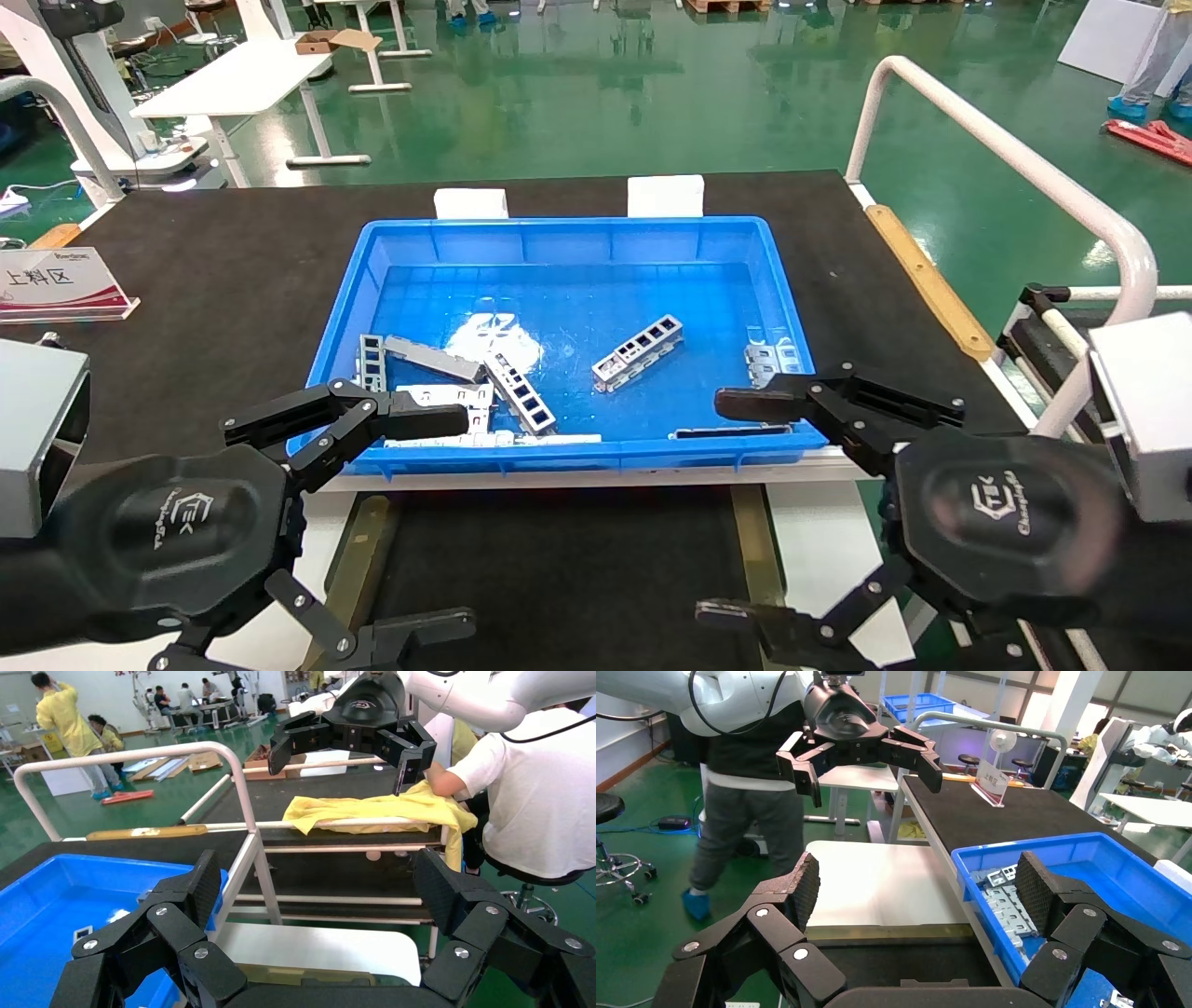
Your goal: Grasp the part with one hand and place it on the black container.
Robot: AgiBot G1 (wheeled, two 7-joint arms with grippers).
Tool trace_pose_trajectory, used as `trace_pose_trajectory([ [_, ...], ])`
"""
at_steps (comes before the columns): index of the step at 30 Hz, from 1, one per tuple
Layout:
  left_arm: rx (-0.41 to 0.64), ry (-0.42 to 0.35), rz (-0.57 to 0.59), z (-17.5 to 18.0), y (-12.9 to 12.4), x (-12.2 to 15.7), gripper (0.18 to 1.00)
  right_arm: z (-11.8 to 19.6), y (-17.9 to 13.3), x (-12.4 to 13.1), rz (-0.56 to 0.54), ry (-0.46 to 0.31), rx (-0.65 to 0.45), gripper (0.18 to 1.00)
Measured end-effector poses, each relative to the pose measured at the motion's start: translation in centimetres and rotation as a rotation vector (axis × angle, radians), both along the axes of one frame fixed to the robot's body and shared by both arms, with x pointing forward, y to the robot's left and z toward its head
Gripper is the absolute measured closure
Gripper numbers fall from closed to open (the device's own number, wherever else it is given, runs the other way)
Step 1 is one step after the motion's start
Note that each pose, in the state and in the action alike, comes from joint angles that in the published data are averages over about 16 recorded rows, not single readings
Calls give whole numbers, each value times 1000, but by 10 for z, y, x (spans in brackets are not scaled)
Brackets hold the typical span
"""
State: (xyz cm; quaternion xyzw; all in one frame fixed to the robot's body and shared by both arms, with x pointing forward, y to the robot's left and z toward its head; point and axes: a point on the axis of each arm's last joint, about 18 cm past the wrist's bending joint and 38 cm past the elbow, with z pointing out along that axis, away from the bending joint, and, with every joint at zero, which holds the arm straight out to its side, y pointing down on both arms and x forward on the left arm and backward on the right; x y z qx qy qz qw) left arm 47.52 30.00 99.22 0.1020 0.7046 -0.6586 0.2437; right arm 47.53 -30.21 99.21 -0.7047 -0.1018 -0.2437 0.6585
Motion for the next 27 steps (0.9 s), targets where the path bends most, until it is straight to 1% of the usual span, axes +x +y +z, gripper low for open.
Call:
trace_pose_trajectory([
  [27,0,0,1,0,0,0,184,0,0,0,0,0,0,178],
])
